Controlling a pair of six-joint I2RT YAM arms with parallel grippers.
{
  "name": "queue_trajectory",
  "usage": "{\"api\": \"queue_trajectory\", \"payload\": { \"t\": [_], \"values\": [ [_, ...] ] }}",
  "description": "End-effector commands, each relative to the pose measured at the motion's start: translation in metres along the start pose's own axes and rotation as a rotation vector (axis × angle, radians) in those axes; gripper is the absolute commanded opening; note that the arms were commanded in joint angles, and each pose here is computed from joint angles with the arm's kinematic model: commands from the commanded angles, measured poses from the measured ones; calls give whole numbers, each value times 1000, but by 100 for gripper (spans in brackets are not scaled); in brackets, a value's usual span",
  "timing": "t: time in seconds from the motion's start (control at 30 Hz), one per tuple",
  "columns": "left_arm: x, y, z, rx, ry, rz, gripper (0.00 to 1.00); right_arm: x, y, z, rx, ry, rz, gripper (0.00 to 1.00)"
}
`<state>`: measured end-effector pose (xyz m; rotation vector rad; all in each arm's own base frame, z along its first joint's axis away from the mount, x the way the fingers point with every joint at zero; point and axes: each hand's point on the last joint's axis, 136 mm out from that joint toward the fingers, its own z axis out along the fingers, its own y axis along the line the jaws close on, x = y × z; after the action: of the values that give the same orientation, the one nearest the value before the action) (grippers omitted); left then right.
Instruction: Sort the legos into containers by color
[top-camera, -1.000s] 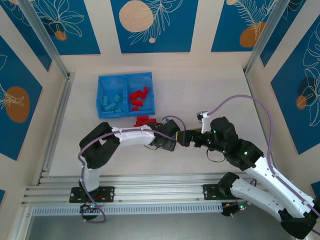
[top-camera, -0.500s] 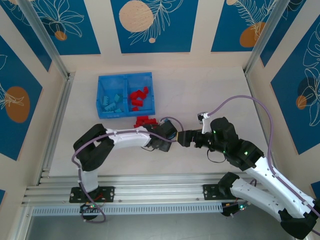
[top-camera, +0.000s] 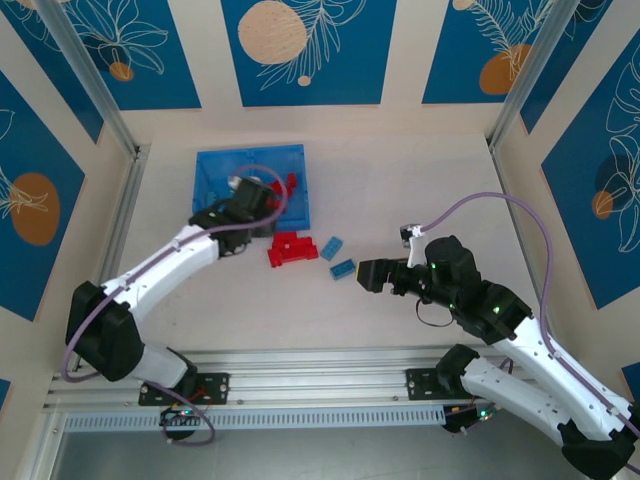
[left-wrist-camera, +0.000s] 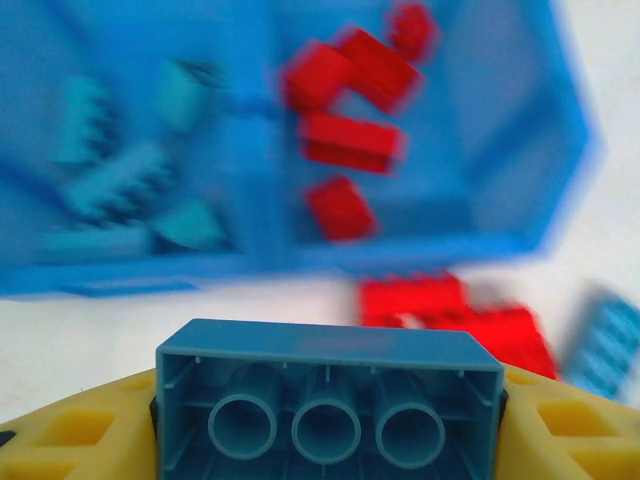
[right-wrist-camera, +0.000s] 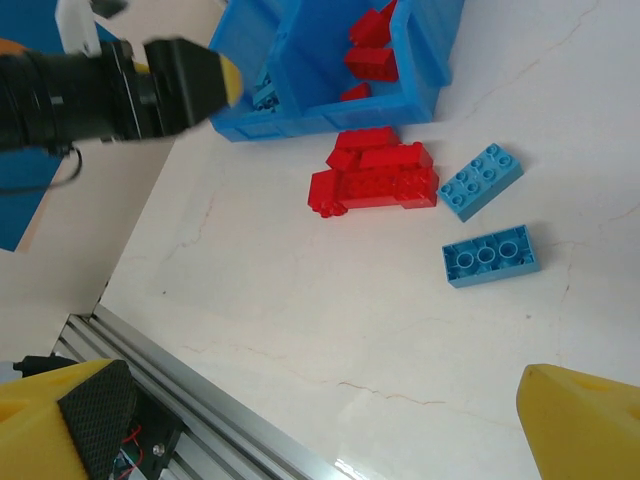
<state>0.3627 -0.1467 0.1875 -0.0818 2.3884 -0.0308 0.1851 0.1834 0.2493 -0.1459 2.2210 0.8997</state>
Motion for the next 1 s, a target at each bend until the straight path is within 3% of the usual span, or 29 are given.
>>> {"api": "queue_trajectory", "payload": {
  "t": [0.0,0.23,0.37,0.47,0.57,0.8,0.87,0.97],
  "values": [
    [-38,42,19,-54,-19,-113,50,-2,-3,-6,11,-19,38,99],
    [-70,80,96,-82,98,-271,53,4,-7,-13,26,-3,58,100],
    [-79,80,123,-44,140,-314,64,9,-10,-19,35,6,73,99],
    [-90,77,120,-26,127,-320,75,12,-12,-21,35,9,82,100],
    [-103,75,102,-2,82,-336,83,15,-15,-20,43,13,88,99],
    [-115,58,8,172,-46,-351,81,16,-17,-3,50,27,71,99],
    [-107,40,-32,267,-87,-299,80,17,-18,6,56,46,53,100],
    [-77,3,-94,401,-142,-82,81,21,-16,27,58,102,17,100]
  ]
}}
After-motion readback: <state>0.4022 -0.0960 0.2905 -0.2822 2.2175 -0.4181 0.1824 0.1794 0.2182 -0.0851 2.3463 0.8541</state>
